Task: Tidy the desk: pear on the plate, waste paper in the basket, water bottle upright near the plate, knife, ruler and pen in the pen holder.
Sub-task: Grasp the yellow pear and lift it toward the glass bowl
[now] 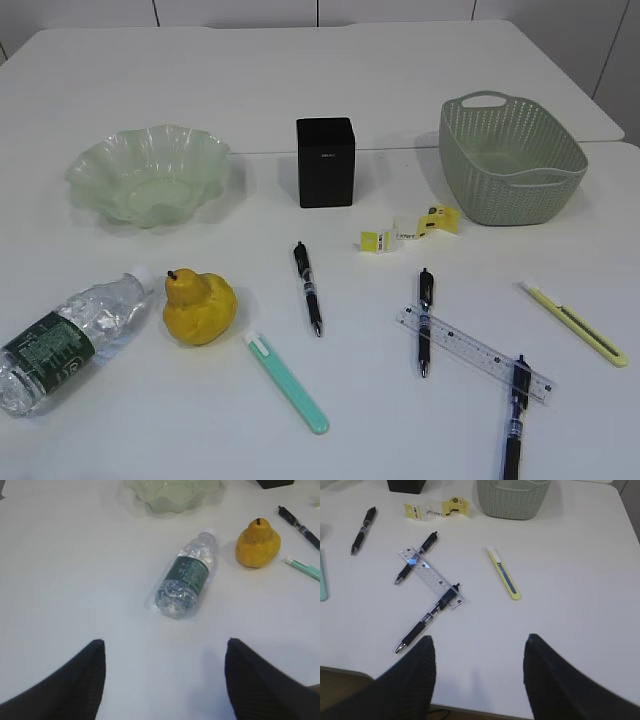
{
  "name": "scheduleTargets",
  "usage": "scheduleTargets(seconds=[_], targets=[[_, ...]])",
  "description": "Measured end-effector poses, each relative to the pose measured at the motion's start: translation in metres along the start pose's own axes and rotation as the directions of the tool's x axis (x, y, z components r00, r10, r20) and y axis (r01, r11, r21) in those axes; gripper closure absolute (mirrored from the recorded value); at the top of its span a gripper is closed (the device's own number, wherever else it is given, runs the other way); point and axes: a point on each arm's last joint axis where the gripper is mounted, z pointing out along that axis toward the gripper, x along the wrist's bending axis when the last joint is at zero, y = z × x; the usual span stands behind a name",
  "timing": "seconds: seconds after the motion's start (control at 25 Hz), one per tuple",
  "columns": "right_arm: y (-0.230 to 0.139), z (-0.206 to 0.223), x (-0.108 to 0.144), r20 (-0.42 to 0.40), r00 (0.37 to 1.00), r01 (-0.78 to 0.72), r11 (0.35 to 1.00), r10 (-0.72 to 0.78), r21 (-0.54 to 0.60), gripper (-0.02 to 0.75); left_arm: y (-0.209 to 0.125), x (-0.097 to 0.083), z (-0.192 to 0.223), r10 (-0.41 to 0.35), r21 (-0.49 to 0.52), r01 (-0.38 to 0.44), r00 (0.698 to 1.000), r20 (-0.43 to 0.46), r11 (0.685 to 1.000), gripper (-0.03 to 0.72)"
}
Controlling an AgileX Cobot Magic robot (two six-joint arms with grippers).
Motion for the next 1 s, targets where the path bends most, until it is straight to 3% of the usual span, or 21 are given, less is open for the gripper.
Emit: scheduleTargets(seconds=[1.0], targets=[[0.0001,0.0000,0.0000,0.000,1.000,0.000,1.000,0.000,-0.001,0.290,0.0000,0.0000,0.0000,0.000,0.000,0.000,1.000,0.000,1.000,0.161]])
